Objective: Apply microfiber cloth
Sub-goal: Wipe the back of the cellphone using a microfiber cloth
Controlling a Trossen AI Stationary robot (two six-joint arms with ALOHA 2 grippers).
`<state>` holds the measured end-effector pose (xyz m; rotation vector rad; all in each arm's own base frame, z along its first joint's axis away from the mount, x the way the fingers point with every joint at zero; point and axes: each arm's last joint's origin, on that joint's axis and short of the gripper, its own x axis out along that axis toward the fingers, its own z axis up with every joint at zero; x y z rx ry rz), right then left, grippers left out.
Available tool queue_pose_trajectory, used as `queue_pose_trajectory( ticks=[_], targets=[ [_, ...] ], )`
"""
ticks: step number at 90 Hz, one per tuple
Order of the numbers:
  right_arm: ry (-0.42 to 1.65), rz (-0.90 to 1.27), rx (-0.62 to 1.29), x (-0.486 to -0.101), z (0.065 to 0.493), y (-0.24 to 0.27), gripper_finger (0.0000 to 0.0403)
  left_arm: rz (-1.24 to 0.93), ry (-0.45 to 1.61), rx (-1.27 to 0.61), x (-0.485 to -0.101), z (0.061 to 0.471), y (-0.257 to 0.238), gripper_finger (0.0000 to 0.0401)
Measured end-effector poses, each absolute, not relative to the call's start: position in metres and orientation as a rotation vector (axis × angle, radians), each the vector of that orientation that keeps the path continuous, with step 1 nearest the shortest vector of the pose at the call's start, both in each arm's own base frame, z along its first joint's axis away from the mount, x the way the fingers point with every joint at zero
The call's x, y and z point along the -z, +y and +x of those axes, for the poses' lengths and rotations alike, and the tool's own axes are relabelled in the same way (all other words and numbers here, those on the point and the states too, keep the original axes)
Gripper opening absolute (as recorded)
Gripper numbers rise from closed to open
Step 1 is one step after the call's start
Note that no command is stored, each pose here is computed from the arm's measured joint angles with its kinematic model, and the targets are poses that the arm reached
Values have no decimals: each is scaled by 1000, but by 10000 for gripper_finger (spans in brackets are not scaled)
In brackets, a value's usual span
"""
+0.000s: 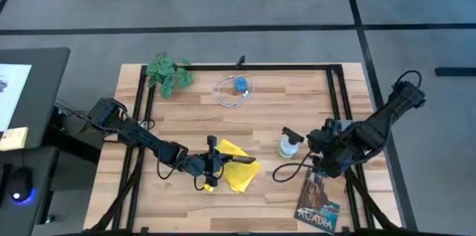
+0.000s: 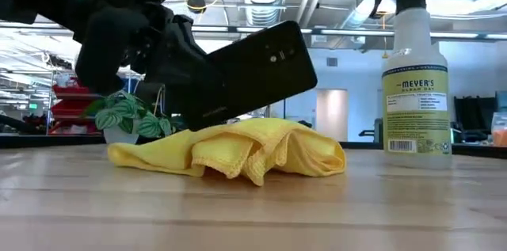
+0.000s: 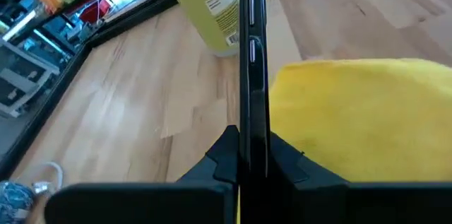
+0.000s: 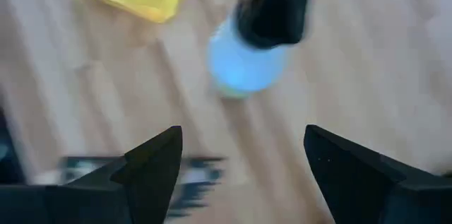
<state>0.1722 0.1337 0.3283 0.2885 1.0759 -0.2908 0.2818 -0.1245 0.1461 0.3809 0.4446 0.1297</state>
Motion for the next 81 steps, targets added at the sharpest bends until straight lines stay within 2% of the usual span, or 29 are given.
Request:
queue_pose_trajectory(
  ticks=[13,25,36,50,65,81],
  targets=[
    [914,308,122,-301,199,179,286,232,412,-178,-139,276,-119,6],
    [712,312,63,-274,240,217,286,82,329,-203,-131,262,-111,4],
    [592,281,20,-243,287,232,286,-42,300,-217,-121,248,-105,3],
    [540,219,77,-194,339,217,286,-141,302,-235,-114,239,-100,7],
    [627,160,169,-146,373,184,286,-194,313,-246,-109,234,-97,8],
    [680,112,194,-118,402,162,286,-200,308,-261,-109,233,-97,9]
  ],
)
